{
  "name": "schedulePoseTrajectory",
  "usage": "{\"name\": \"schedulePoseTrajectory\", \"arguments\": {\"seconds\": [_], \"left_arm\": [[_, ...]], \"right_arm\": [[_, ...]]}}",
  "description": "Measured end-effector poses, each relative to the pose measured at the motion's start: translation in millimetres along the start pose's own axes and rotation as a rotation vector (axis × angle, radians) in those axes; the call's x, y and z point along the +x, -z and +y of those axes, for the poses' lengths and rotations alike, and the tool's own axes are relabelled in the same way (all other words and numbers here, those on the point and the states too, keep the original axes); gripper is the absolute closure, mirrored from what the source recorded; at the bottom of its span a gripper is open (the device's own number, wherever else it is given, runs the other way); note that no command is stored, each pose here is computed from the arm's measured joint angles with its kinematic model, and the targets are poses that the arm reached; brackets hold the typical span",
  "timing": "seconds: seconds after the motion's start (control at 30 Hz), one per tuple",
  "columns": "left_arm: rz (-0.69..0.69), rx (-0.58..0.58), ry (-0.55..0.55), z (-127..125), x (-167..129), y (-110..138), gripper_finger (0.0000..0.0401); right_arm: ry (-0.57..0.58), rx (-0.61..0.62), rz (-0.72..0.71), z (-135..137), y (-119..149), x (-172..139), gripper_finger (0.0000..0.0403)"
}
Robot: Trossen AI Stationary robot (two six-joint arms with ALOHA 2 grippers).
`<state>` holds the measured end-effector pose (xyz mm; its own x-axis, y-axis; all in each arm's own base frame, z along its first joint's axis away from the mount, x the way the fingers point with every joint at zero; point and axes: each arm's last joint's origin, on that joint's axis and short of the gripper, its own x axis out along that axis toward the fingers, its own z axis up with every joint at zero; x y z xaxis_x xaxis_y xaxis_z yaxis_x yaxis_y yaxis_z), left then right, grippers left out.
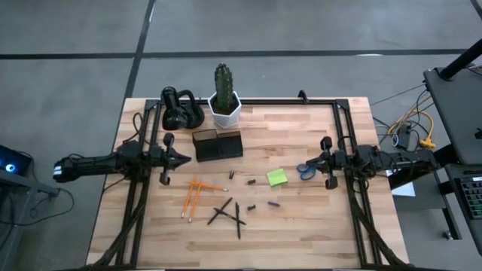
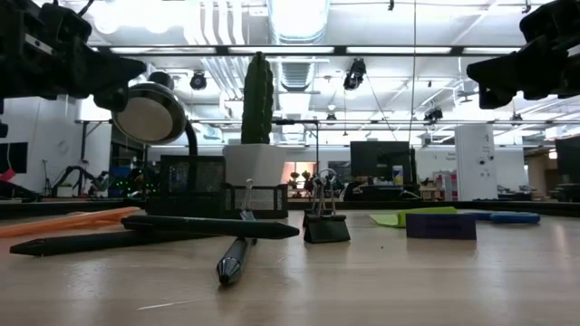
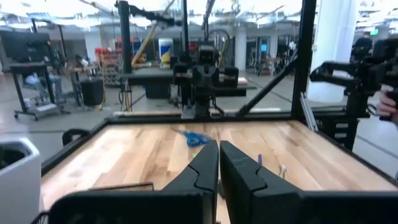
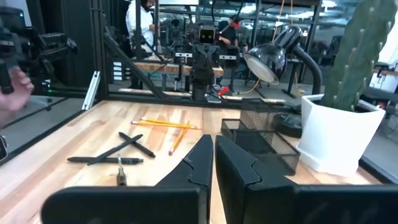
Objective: Pick and place office supplies into organizer
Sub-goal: Put the green sticky note into the black desk organizer
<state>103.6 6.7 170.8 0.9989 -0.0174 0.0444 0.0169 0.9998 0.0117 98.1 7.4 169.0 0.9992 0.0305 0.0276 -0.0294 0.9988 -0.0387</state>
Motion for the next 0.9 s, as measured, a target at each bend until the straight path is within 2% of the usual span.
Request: {"name": "schedulePoseTrajectory", "arguments": {"seconds": [0.47,0.63,0.77,0.9], "left_arm": [[-0.033,0.004,0.000,0,0,-3,0.0401],[-0.029,0.005,-0.001,0,0,-3,0.0401],[-0.099,0.047,-0.044,1,0,-10,0.0401],[-0.142,0.085,-0.125,4,0,-14,0.0401]], "right_arm": [[0.023,-0.012,-0.087,-1,-8,0,0.0394],[0.031,-0.139,-0.107,-1,-11,-1,0.0394],[0.056,-0.125,-0.143,-2,-14,0,0.0391],[0.076,-0.171,-0.127,-2,-14,2,0.0365]]}}
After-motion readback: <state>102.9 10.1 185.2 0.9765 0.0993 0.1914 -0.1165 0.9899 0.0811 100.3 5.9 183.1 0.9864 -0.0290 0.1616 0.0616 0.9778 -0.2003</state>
